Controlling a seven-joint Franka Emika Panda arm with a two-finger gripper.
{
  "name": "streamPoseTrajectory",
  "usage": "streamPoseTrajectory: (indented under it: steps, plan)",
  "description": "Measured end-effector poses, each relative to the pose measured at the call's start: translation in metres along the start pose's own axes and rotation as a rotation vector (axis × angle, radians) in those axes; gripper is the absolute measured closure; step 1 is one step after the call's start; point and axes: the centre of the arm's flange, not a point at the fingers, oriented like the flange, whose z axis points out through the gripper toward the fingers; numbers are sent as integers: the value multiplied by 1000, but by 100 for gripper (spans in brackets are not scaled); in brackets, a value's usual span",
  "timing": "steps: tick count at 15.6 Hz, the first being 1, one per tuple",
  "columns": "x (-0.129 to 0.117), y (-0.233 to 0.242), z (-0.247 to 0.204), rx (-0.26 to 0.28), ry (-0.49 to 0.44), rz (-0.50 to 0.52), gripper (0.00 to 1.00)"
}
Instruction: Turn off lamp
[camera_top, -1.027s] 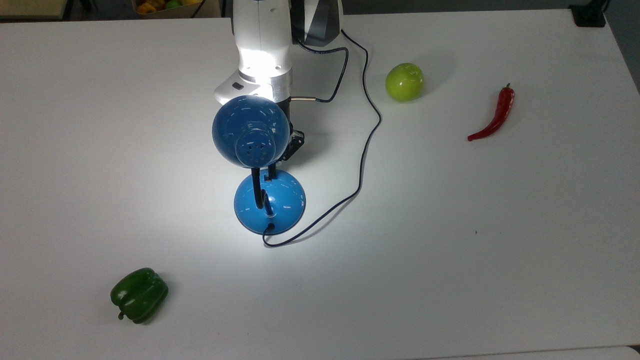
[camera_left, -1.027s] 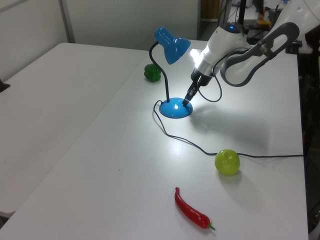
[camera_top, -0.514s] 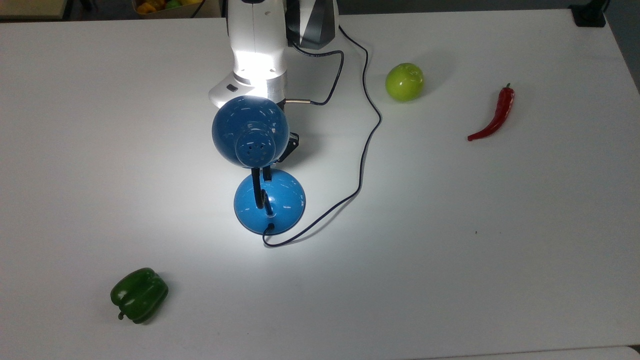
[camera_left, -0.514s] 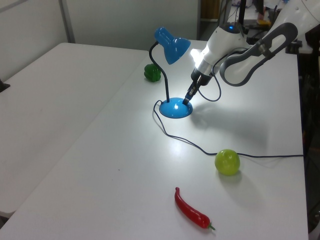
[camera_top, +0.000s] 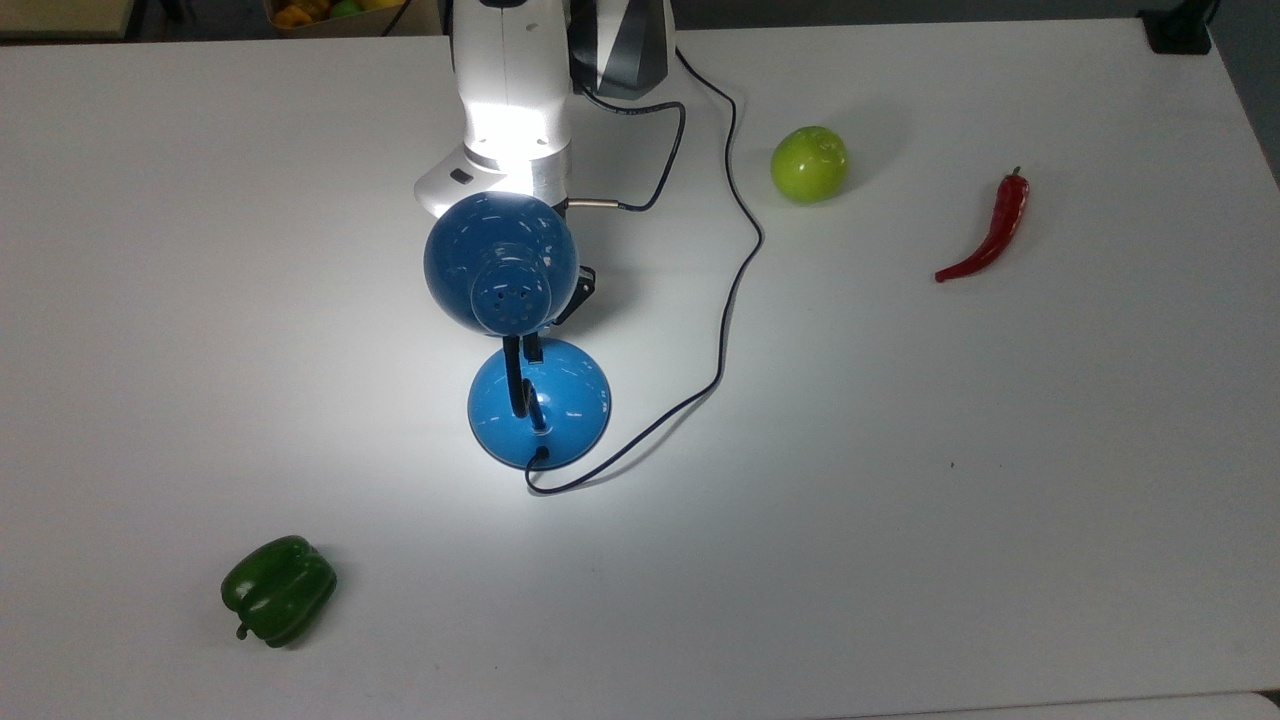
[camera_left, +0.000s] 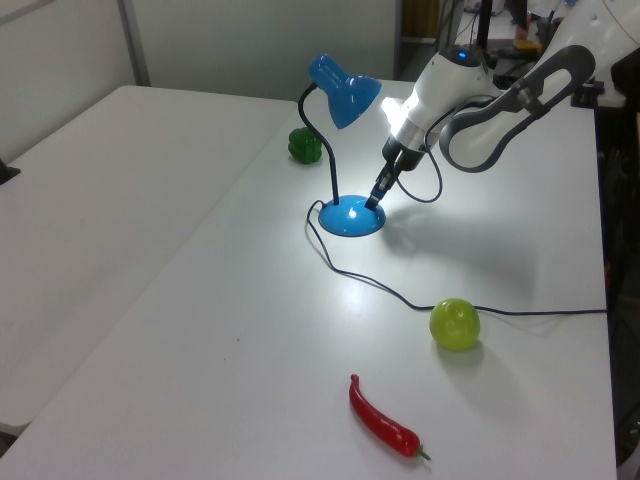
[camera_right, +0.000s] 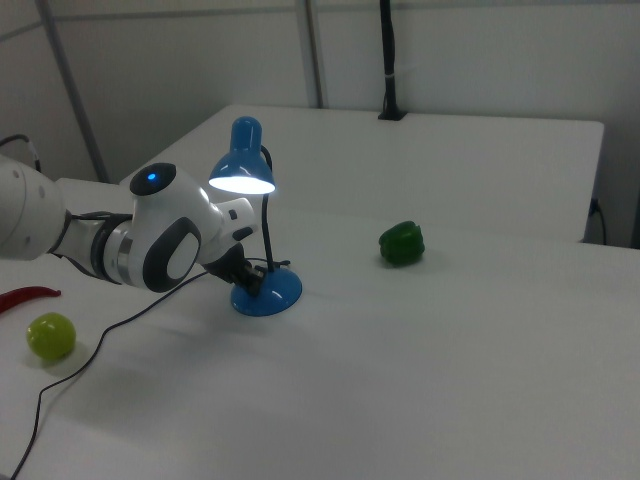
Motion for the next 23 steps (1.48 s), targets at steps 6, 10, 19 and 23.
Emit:
streamPoseTrajectory:
  steps: [6,10,19,23]
  plan:
    - [-2,0,2,-3,-5,-9,99]
    - [-4,0,2,-4,-10,-10,99]
    - [-17,7,-10,-11,-192,-9,97]
    - [-19,8,-49,-12,-321,-16,67]
